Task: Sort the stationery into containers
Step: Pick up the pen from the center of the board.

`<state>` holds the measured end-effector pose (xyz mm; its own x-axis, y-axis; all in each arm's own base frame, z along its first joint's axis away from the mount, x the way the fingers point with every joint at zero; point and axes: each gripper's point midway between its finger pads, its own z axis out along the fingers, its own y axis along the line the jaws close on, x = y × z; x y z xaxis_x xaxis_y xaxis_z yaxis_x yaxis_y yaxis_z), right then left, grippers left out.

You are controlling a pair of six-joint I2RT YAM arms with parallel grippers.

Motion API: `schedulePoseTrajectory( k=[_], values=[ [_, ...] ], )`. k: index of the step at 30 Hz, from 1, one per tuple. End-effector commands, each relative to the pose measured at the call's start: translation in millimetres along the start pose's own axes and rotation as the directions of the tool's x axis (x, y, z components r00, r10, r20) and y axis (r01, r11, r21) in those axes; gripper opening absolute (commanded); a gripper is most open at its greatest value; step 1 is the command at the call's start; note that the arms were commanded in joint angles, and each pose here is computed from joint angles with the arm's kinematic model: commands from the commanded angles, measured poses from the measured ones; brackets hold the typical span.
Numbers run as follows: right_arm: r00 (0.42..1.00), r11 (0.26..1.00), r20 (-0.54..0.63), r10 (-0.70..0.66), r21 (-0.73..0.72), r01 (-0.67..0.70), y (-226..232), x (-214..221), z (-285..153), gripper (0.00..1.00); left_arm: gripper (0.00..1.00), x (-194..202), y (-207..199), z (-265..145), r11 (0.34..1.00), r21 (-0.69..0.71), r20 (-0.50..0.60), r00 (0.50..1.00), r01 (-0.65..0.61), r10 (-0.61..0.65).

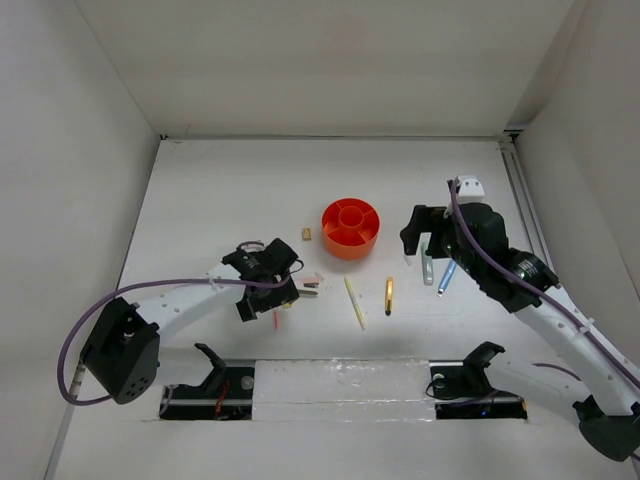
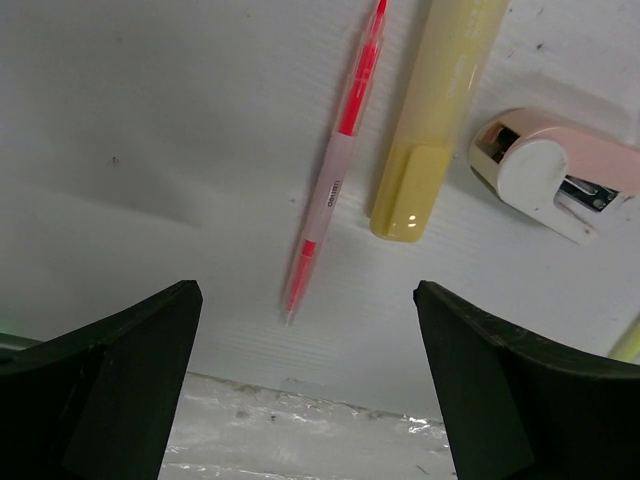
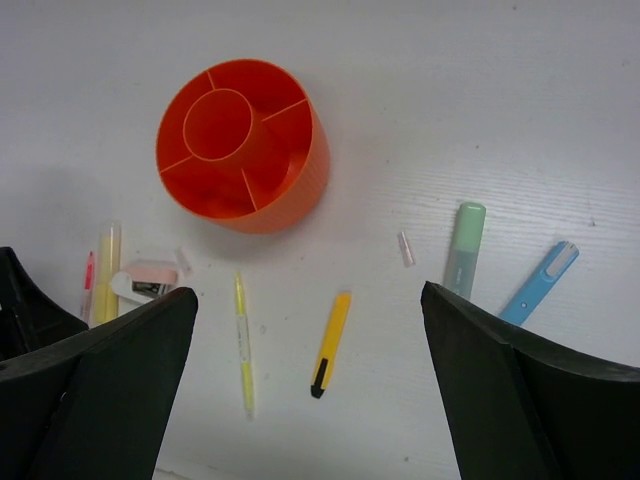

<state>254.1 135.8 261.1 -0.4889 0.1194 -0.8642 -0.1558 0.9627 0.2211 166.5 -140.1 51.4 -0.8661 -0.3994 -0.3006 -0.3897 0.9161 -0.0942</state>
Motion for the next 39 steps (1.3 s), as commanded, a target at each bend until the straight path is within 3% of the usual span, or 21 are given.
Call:
schedulePoseTrajectory(
  k=[1, 4, 7, 12, 20, 22, 23, 31, 39],
  values=[
    [0.998, 0.997, 0.058, 0.02, -0.078, -0.015, 18, -15, -1, 1.0, 0.83, 5, 13, 3, 0.998, -0.066, 0.001, 1.0, 0.011, -0.011],
    [0.999, 0.995, 0.051, 0.019, -0.097, -0.014, 22, -12, 0, 1.0, 0.8, 5, 14, 5, 0.997, -0.079, 0.006, 1.0, 0.018, -0.017],
    [0.998, 0.993, 0.062, 0.013, -0.12, -0.005, 25, -14, -6, 1.0, 0.67, 6, 16, 8, 0.994, -0.106, -0.007, 1.0, 0.009, -0.01],
    [0.997, 0.99, 0.081, 0.021, -0.138, -0.01, 27, -17, -9, 1.0, 0.6, 7, 18, 17, 0.987, -0.157, -0.025, 0.999, -0.03, 0.026],
    [0.995, 0.986, 0.099, 0.021, -0.167, -0.005, 30, -21, -15, 1.0, 0.6, 10, 18, 28, 0.979, -0.195, -0.047, 0.998, -0.054, 0.046],
    [0.995, 0.986, 0.099, 0.021, -0.167, -0.004, 30, -21, -15, 1.0, 0.59, 10, 16, 30, 0.98, -0.194, -0.046, 0.998, -0.054, 0.045],
    [0.995, 0.986, 0.099, 0.021, -0.167, -0.004, 30, -21, -15, 1.0, 0.53, 10, 16, 30, 0.98, -0.193, -0.046, 0.998, -0.054, 0.045],
    [0.995, 0.98, 0.095, 0.022, -0.2, -0.003, 36, -22, -18, 1.0, 0.48, 4, 19, 36, 0.979, -0.198, -0.014, 0.999, -0.041, 0.039],
    [0.996, 0.972, 0.085, 0.018, -0.237, 0.003, 45, -20, -16, 1.0, 0.27, 4, 18, 47, 0.986, -0.161, -0.028, 0.999, -0.044, 0.04]
  ],
)
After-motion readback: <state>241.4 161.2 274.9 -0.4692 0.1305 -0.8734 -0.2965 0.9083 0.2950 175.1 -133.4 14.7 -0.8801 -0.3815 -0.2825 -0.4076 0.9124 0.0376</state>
